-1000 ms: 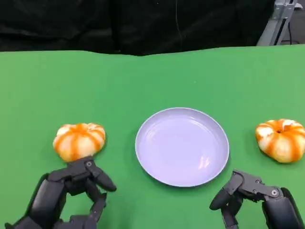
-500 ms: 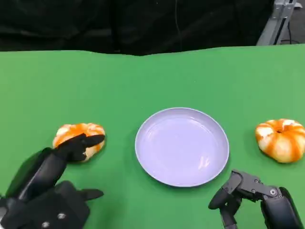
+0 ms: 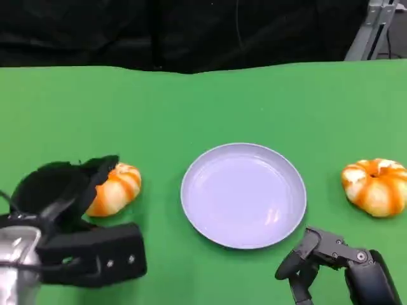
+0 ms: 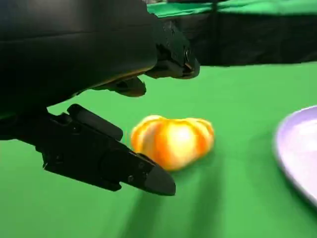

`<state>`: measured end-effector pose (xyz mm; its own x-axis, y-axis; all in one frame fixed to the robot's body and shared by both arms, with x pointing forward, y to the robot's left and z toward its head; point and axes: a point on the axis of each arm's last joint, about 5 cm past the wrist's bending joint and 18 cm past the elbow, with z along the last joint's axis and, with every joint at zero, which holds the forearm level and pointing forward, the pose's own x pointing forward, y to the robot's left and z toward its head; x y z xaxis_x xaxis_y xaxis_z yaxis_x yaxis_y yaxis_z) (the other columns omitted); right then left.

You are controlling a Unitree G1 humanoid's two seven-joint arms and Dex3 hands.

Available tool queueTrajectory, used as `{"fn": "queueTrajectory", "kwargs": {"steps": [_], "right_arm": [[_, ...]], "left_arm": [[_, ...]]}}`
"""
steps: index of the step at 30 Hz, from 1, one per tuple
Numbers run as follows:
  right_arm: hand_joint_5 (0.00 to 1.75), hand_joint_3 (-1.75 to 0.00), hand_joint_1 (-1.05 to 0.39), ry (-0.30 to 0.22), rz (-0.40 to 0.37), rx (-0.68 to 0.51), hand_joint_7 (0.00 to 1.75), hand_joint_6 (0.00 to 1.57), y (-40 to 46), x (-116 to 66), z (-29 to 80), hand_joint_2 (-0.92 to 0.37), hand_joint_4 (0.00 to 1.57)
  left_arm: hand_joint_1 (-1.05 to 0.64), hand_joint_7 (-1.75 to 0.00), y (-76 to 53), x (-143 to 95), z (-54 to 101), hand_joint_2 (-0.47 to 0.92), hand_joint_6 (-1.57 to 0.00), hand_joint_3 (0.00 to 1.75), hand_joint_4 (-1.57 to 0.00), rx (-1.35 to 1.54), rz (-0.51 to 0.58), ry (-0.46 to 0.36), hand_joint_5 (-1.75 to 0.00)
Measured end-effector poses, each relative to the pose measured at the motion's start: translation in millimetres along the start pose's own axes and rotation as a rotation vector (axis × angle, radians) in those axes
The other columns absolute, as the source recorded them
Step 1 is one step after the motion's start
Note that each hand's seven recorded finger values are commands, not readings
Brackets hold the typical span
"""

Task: Grasp the bread from the table and place it into the plate.

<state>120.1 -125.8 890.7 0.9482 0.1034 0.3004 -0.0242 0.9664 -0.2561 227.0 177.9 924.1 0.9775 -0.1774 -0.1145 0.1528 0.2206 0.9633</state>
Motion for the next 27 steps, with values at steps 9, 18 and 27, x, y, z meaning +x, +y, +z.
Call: {"fn": "queueTrajectory", "kwargs": {"steps": [9,18,27], "right_arm": [[1.57,-1.31,-0.05,0.003,0.001,0.004,1.28,0.86,1.3,-1.1,0.3,-0.31,0.84],[1.58,-1.31,-0.06,0.0,-0.001,0.001,1.27,0.86,1.6,-1.0,0.9,-0.3,0.84],[1.59,-1.32,-0.07,-0.003,-0.001,0.0,1.28,0.86,1.8,-1.0,1.5,-0.3,0.84]], "left_arm": [[-0.59,-0.01,-19.6,34,4.6,0.92,-0.26,0.01,-0.29,0.052,-0.09,0.08,-0.19],[-0.4,-0.03,-36.6,52,1.6,0.92,-0.51,0.03,-0.58,0.071,-0.171,0.111,-0.45],[-0.18,-1.7,-41.0,62,-3.0,0.92,-0.6,0.03,-0.79,0.026,-0.037,-0.029,-1.74]]}}
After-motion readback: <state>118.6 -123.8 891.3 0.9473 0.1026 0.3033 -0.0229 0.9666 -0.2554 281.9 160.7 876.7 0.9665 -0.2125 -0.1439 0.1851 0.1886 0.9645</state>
